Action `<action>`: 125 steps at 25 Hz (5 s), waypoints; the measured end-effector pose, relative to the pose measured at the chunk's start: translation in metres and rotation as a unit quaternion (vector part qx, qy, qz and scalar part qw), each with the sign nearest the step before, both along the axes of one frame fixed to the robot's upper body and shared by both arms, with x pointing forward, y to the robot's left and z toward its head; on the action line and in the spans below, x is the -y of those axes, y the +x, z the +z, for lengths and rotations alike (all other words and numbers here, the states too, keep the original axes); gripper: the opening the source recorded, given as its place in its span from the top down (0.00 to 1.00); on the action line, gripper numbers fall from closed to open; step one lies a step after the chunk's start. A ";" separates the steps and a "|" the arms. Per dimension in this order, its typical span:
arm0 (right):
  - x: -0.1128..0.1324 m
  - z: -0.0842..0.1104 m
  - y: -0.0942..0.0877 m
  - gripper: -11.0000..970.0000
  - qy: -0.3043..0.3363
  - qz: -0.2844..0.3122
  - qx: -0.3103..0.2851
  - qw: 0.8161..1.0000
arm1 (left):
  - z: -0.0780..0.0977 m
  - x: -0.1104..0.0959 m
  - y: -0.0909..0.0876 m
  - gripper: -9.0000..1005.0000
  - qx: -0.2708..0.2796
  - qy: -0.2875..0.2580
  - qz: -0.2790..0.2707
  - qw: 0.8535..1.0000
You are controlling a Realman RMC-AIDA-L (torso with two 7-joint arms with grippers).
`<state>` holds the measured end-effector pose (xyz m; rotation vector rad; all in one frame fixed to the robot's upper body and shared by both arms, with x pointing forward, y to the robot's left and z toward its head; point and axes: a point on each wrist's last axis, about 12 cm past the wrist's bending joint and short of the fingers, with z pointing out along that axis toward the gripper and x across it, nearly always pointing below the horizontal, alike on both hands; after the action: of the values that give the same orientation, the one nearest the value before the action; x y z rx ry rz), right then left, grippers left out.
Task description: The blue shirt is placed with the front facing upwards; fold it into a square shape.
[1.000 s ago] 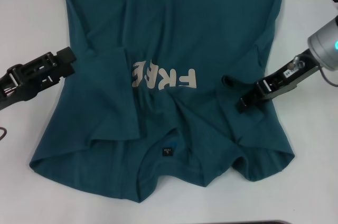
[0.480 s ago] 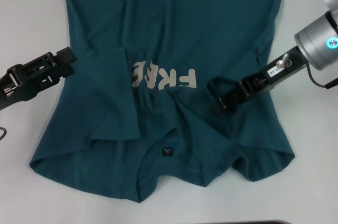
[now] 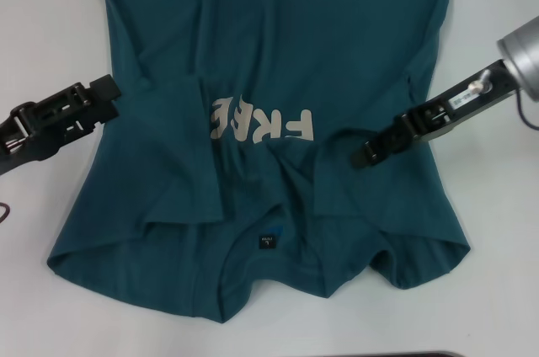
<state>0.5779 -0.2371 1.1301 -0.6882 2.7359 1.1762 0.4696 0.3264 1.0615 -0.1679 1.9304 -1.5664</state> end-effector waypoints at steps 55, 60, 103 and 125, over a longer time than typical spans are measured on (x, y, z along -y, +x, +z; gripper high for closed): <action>0.028 -0.025 0.024 0.50 -0.039 -0.174 0.033 0.983 | -0.001 0.000 0.001 0.25 -0.005 0.001 0.005 1.000; 0.025 -0.021 0.027 0.50 -0.011 -0.180 0.045 0.983 | -0.001 0.000 0.001 0.25 -0.005 0.001 0.005 1.000; 0.086 -0.007 -0.032 0.09 0.198 -0.162 0.052 0.965 | 0.015 -0.028 -0.022 0.25 -0.014 0.002 -0.062 0.998; 0.101 -0.021 -0.050 0.09 0.188 -0.195 0.050 0.961 | 0.002 -0.065 -0.053 0.29 -0.135 0.086 -0.061 0.985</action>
<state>0.5283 -0.3384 1.1090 -0.1485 2.3136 1.4465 0.4171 0.3915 1.0632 -0.2009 2.3160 -1.5062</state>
